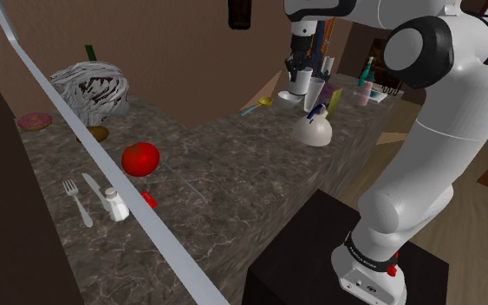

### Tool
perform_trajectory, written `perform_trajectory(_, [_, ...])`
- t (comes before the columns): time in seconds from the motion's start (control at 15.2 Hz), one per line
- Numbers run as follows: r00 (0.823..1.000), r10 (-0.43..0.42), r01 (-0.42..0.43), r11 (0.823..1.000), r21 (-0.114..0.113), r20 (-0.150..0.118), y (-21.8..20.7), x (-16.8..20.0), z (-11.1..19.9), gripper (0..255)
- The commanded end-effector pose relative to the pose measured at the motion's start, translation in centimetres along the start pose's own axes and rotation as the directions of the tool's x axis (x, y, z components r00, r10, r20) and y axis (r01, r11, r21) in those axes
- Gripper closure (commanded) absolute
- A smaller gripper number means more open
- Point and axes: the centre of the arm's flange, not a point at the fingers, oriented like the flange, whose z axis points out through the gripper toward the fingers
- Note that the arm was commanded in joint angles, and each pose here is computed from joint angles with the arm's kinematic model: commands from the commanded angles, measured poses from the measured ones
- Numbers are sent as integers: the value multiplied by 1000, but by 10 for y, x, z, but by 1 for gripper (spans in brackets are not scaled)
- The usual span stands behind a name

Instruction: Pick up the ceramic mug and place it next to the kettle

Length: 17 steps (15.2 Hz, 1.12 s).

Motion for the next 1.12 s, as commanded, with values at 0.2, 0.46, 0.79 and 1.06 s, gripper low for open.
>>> perform_trajectory(0.2, [1000,-1,1,1000,0,-1,1,1,26,255])
perform_trajectory(0.46, [1000,-1,1,1000,0,-1,-1,1,47,255])
perform_trajectory(0.79, [1000,-1,1,1000,0,-1,-2,1,74,255])
perform_trajectory(1.06, [1000,-1,1,1000,0,-1,-4,1,95,255])
